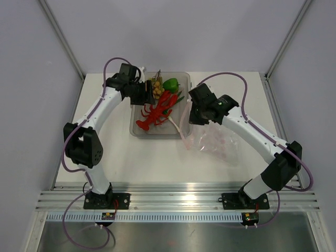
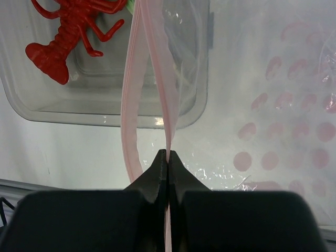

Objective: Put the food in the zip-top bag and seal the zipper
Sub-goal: Place the fake lobster in the bin, then pick up the fake lobster from the bin.

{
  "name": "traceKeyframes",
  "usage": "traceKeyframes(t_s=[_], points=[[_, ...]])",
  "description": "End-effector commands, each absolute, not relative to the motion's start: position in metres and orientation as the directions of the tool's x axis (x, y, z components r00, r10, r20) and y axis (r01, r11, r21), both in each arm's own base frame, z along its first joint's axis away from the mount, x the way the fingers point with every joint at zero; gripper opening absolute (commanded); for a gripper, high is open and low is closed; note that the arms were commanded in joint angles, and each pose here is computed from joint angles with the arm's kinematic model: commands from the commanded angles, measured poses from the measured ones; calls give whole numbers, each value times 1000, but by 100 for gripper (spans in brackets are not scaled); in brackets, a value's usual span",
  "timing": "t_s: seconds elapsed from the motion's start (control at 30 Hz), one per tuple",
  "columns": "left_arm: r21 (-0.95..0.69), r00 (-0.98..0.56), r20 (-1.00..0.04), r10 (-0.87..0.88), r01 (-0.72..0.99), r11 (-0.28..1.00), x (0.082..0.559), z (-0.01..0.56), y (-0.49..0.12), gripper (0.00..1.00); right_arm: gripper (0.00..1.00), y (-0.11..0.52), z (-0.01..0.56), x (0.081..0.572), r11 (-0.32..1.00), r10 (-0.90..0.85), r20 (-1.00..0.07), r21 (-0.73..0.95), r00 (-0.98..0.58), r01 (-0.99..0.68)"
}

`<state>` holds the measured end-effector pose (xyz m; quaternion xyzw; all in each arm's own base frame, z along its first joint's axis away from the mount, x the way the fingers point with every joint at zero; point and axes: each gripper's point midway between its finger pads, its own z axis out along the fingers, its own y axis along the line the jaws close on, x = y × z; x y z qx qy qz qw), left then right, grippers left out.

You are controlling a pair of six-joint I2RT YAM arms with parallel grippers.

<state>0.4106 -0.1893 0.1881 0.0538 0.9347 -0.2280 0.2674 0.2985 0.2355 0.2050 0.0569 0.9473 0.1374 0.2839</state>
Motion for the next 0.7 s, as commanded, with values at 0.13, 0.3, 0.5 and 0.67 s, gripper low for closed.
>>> traceKeyframes(t_s=[0.13,0.3,0.5,0.67], points=[[-323,-799,-552,-239,-60,944,393,162,-168,70,0,243,208,306,949,182,-535,316,-825,4],[-345,-686,-587,-429,-267,900,387,157,-159,72,0,244,210,304,946,185,-532,325,-826,2],[-339,-627,-575,-526,-403,850,388,140,-146,72,0,239,215,300,946,188,-542,323,-819,3],[-326,-614,-562,-554,-451,831,384,133,-149,73,0,237,214,299,948,186,-543,318,-819,4]])
